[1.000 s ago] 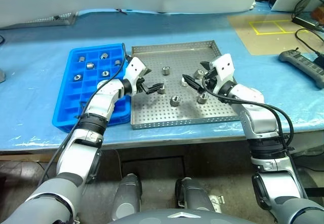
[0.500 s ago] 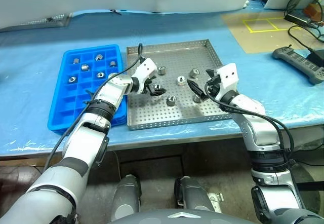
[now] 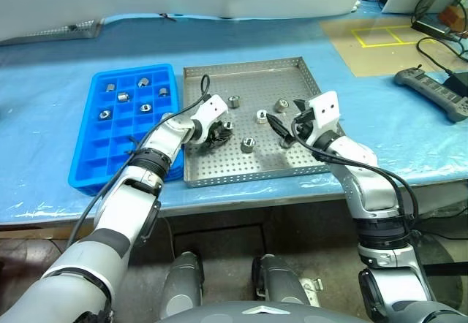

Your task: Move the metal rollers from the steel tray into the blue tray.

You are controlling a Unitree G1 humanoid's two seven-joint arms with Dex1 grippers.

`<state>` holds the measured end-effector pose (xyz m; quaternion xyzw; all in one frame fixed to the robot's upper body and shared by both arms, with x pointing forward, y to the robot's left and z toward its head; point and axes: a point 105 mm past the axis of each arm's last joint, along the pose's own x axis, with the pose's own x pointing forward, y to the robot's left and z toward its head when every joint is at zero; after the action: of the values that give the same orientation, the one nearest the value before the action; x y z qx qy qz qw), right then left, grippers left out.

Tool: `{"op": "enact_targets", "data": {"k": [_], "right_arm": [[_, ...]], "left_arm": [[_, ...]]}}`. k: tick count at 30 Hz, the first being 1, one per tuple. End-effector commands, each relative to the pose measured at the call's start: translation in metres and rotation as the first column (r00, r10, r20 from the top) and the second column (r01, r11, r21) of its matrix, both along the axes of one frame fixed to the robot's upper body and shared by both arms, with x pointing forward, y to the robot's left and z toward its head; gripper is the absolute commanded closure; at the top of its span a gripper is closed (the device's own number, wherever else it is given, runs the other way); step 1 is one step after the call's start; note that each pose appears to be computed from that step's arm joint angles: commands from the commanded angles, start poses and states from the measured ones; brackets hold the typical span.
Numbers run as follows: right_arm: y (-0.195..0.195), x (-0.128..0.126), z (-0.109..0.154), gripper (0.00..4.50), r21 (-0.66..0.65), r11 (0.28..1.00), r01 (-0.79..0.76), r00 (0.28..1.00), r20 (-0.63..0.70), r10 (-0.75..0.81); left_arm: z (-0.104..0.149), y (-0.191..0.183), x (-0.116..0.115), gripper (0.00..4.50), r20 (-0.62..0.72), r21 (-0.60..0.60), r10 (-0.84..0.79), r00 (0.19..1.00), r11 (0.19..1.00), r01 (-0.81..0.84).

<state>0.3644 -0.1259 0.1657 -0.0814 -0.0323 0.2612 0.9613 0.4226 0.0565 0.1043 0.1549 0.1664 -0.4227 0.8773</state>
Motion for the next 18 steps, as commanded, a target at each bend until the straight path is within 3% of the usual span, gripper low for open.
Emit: {"op": "enact_targets", "data": {"k": [1, 8, 10, 14, 16, 18], "right_arm": [[0.018, 0.005, 0.017, 0.00, 0.010, 0.998, -0.061, 0.996, 0.070, 0.060], [0.059, 0.026, 0.041, 0.00, 0.058, 0.978, -0.200, 0.973, 0.130, 0.191], [0.073, 0.033, 0.046, 0.00, 0.084, 0.965, -0.248, 0.962, 0.135, 0.235], [0.101, 0.042, 0.049, 0.00, 0.055, 0.938, -0.342, 0.933, 0.141, 0.332], [0.113, 0.044, 0.054, 0.00, 0.049, 0.923, -0.383, 0.916, 0.150, 0.372], [0.124, 0.044, 0.057, 0.00, 0.066, 0.905, -0.420, 0.900, 0.158, 0.407]], "left_arm": [[0.054, -0.018, -0.001, 2.81, 0.021, -0.318, 0.015, 1.000, 0.948, -0.008], [0.091, 0.007, -0.007, 2.81, 0.073, -0.489, 0.208, 0.975, 0.860, -0.147], [0.112, 0.029, -0.012, 2.81, 0.111, -0.565, 0.338, 0.934, 0.795, -0.221], [0.163, 0.075, -0.041, 2.81, 0.224, -0.767, 0.587, 0.778, 0.598, -0.230], [0.172, 0.103, -0.059, 2.81, 0.221, -0.825, 0.708, 0.671, 0.503, -0.258], [0.168, 0.121, -0.076, 2.81, 0.247, -0.820, 0.779, 0.576, 0.485, -0.304]]}}
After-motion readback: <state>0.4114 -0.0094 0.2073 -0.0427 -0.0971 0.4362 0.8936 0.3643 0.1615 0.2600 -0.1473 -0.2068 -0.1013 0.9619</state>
